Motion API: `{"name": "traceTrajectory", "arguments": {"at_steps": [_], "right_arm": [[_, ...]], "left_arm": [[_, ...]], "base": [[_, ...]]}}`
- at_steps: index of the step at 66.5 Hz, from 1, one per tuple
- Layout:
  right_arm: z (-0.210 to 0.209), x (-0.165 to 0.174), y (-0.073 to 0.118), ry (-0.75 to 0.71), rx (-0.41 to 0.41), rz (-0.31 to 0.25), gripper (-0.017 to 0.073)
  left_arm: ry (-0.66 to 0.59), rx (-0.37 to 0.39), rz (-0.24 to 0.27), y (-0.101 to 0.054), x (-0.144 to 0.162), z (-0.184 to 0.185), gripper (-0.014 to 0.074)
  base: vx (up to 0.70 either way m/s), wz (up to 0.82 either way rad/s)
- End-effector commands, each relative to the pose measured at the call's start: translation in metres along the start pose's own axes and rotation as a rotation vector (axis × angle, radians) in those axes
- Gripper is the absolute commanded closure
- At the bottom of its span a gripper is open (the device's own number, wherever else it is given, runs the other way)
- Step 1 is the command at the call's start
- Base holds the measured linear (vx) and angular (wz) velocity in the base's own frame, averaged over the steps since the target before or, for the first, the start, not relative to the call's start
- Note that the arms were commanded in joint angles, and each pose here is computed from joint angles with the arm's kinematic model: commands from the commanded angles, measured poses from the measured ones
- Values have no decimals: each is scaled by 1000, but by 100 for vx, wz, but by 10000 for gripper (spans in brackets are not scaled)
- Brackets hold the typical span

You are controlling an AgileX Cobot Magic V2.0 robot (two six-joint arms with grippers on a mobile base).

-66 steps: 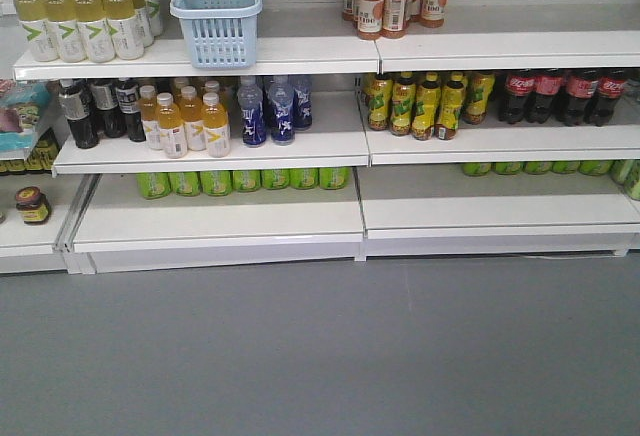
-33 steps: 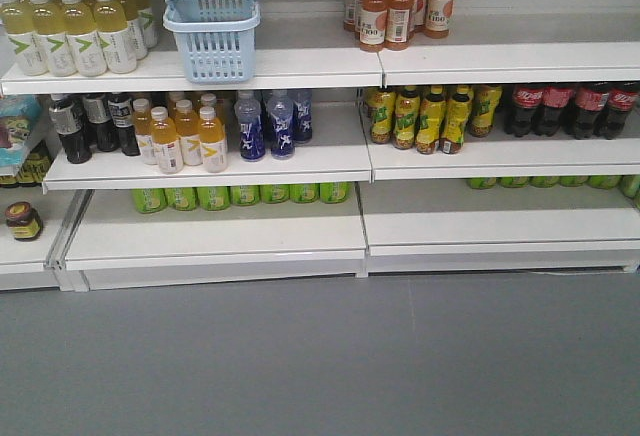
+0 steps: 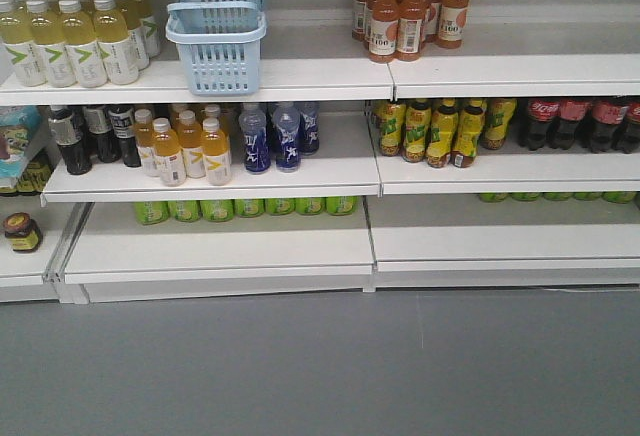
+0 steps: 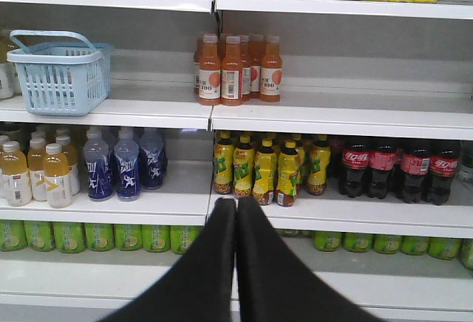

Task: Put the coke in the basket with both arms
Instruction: 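Drive the base closer to the shelf holding the light-blue basket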

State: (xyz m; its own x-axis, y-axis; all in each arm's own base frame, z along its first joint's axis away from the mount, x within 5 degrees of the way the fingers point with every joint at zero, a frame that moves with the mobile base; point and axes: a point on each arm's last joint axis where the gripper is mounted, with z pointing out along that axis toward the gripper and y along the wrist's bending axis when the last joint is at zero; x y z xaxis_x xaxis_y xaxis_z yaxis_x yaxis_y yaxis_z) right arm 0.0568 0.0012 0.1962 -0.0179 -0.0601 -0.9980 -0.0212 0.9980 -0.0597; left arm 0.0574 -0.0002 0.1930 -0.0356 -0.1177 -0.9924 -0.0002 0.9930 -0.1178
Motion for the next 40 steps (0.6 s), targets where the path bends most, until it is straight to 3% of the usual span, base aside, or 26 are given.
{"name": "traceTrajectory", "arguments": {"at_steps": [1, 40], "right_arm": [[-1, -5, -1, -76, 11, -6, 569], [-1, -5, -1, -76, 11, -6, 569]], "left_arm": [[-133, 20, -3, -3, -19, -4, 600], [-133, 20, -3, -3, -19, -4, 600]], "base": [[11, 2], [12, -1]]}}
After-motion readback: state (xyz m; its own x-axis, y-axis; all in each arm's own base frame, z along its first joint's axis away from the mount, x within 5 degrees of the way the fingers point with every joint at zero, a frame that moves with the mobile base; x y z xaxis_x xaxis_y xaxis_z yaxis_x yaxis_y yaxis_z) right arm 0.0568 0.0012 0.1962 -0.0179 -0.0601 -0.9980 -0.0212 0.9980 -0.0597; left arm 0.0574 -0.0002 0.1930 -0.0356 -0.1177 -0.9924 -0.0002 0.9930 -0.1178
